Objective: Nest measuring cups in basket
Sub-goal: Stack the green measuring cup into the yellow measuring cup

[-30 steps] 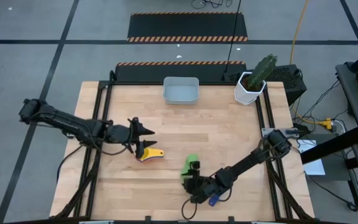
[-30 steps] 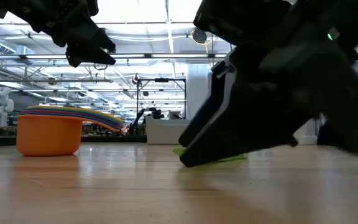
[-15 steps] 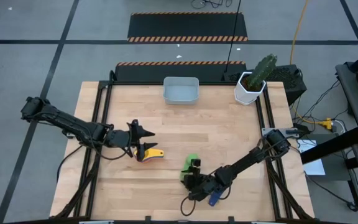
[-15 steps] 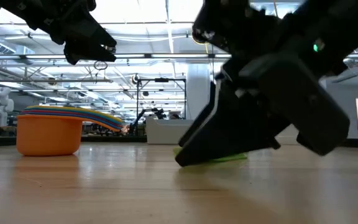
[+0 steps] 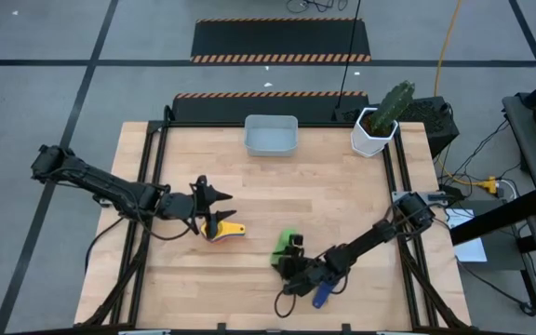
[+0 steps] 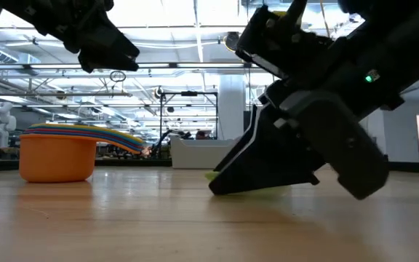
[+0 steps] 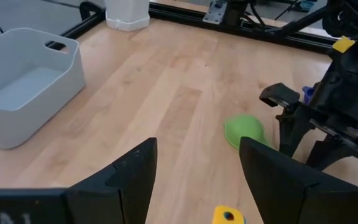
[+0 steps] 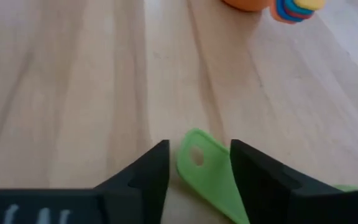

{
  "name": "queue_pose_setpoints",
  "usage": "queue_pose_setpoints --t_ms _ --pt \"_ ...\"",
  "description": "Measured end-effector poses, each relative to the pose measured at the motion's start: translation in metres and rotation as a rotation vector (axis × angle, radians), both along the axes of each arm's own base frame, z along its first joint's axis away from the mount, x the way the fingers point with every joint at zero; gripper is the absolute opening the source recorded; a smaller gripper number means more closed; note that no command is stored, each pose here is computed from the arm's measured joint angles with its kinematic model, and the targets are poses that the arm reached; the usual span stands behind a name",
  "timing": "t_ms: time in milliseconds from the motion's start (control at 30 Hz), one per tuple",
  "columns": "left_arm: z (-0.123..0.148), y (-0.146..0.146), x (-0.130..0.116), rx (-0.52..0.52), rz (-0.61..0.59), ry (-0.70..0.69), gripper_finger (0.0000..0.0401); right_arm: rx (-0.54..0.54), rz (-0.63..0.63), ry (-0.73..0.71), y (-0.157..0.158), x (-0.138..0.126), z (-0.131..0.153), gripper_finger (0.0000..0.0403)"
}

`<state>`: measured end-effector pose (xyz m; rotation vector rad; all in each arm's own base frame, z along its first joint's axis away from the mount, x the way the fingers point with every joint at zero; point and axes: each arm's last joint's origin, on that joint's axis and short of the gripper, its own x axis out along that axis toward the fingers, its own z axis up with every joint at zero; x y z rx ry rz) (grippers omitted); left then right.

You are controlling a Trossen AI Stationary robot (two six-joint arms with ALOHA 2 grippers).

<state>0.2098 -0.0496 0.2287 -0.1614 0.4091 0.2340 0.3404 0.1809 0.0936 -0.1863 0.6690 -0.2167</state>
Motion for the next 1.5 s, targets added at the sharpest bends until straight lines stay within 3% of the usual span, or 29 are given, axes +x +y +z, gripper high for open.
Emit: queue_pose_setpoints --t_ms 400,733,1033,1267,1500 --pt "0.003 0.009 0.003 0.076 0.006 -0.015 0.0232 -0.075 0.001 0.011 -0.008 0.002 0.000 0.0015" --pt "0.011 0.014 0.008 0.165 -0.016 -0.076 0.0232 -0.092 0.031 0.011 -0.009 -0.001 0.021 0.0001" --pt "0.022 0.014 0.011 0.263 -0.061 -0.161 0.0232 -0.164 0.041 -0.094 -0.022 -0.004 0.080 0.0000" --pt "0.024 0.012 0.012 0.269 -0.126 -0.186 0.0232 -0.192 0.044 -0.217 -0.042 -0.013 0.139 0.0000" --pt "0.024 0.012 0.012 0.233 -0.118 -0.192 0.0232 -0.222 0.046 -0.401 -0.058 -0.025 0.193 0.0000"
